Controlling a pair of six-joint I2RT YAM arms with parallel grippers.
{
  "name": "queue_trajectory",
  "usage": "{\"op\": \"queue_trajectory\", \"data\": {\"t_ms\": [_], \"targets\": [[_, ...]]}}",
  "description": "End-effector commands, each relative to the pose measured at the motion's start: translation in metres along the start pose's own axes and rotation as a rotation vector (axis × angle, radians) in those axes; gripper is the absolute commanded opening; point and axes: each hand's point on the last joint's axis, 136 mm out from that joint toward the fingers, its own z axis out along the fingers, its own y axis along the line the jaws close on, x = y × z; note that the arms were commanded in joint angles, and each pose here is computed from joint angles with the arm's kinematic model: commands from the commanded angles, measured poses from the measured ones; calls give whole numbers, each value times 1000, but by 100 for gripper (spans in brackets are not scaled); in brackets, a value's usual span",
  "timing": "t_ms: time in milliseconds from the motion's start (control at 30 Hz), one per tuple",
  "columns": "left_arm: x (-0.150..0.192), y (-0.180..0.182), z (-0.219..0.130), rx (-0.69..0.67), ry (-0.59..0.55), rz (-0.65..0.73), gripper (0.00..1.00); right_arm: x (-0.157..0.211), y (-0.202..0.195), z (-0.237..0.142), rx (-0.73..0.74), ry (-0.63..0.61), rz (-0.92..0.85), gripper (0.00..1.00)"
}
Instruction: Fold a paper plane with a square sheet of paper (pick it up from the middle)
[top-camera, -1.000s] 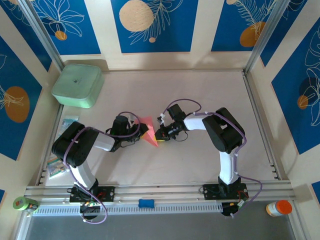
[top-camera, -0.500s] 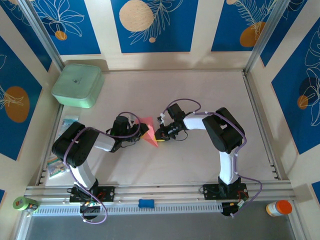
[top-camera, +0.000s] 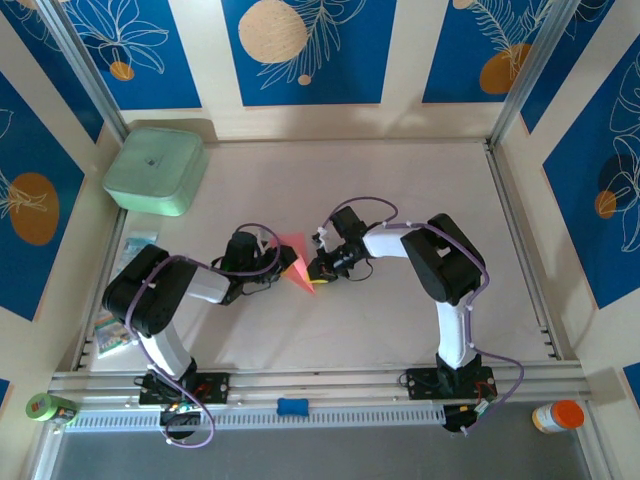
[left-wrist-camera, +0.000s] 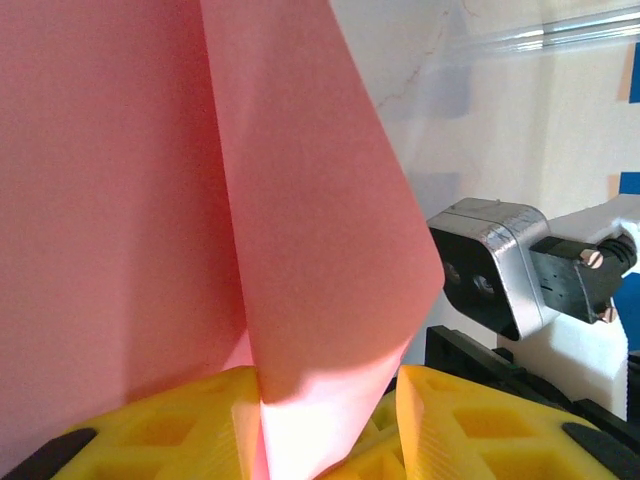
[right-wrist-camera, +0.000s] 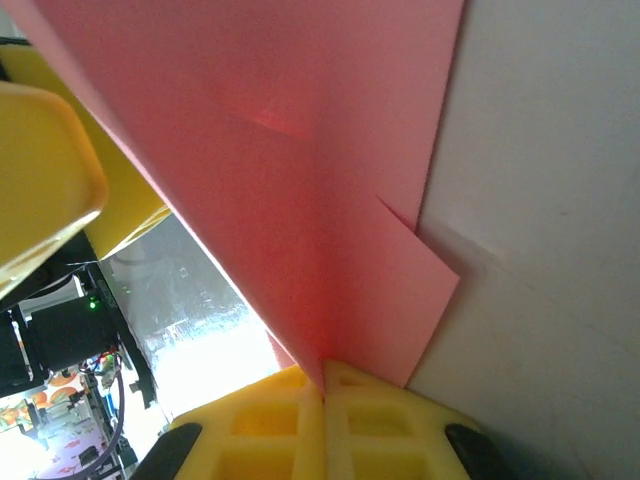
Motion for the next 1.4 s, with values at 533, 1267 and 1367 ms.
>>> {"op": "queue_trajectory", "data": {"t_ms": [533, 1267, 1367], "targets": [[-3, -21, -3, -58, 69, 172, 21, 10, -33, 2, 76, 18, 52, 5], [2, -24, 22, 6, 140, 153, 18, 8, -34, 0, 49, 7, 75, 20], [2, -24, 23, 10, 142, 154, 18, 10, -37, 0, 52, 11, 86, 18]]}}
